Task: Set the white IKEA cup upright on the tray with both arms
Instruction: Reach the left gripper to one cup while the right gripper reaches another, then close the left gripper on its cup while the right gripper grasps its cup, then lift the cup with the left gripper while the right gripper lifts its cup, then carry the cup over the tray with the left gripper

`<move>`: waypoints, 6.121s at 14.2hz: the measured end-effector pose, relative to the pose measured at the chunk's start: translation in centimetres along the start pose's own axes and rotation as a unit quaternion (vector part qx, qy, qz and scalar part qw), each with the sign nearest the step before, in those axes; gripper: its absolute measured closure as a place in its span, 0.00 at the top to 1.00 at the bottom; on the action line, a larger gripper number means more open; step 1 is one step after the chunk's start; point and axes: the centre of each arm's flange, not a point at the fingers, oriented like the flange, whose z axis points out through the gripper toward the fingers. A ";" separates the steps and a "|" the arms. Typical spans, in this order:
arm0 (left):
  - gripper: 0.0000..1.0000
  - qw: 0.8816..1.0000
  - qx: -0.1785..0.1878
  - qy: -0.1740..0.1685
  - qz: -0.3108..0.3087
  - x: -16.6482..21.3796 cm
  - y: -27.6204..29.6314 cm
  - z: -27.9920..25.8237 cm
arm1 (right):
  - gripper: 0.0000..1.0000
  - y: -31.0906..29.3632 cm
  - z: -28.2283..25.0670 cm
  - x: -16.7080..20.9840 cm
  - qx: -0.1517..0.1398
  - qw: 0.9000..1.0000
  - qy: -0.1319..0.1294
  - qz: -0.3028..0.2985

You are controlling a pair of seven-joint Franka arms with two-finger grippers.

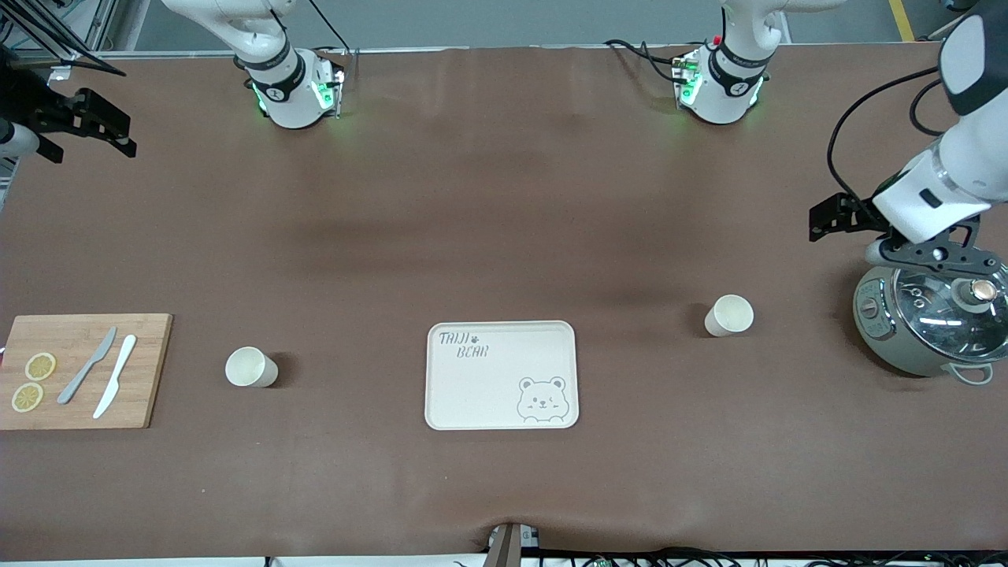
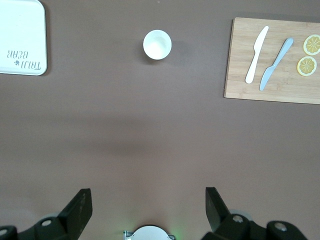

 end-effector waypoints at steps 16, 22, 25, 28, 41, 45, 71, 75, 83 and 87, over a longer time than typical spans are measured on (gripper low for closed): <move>1.00 0.999 0.000 0.039 -0.001 2.8 0.2 22.0 | 1.00 0.5 16.0 12.5 0.016 1.000 -0.009 -0.004; 1.00 0.999 -0.002 0.034 0.000 3.3 0.9 25.5 | 1.00 0.4 19.2 14.6 0.015 1.000 0.005 -0.006; 1.00 0.999 -0.002 0.033 -0.003 3.3 0.6 25.7 | 1.00 4.1 24.7 17.3 0.010 1.000 0.028 0.007; 1.00 0.999 -0.002 0.039 -0.005 3.6 0.3 27.4 | 1.00 5.9 29.4 18.8 0.010 0.999 0.034 -0.004; 1.00 1.000 -0.005 0.021 -0.010 3.5 -0.4 31.7 | 1.00 5.1 39.0 20.9 0.001 1.000 0.011 -0.028; 1.00 1.000 -0.005 0.025 -0.010 3.6 -0.3 32.8 | 1.00 5.1 41.0 21.3 0.000 0.999 0.019 -0.030; 0.04 0.982 -0.055 0.056 -0.170 12.2 19.7 18.3 | 0.30 4.7 43.5 21.7 0.001 0.999 0.030 -0.033; 0.04 0.973 -0.064 0.041 -0.217 14.4 25.1 21.0 | 0.04 4.3 43.0 21.9 0.003 0.999 0.031 -0.036; 0.04 0.966 -0.043 0.045 -0.249 14.9 32.3 28.9 | 0.04 3.6 42.6 22.0 0.009 0.999 0.017 -0.033; 0.04 0.963 -0.040 0.072 -0.256 14.0 35.9 31.4 | 0.04 -1.3 39.5 22.3 0.019 1.000 0.003 0.020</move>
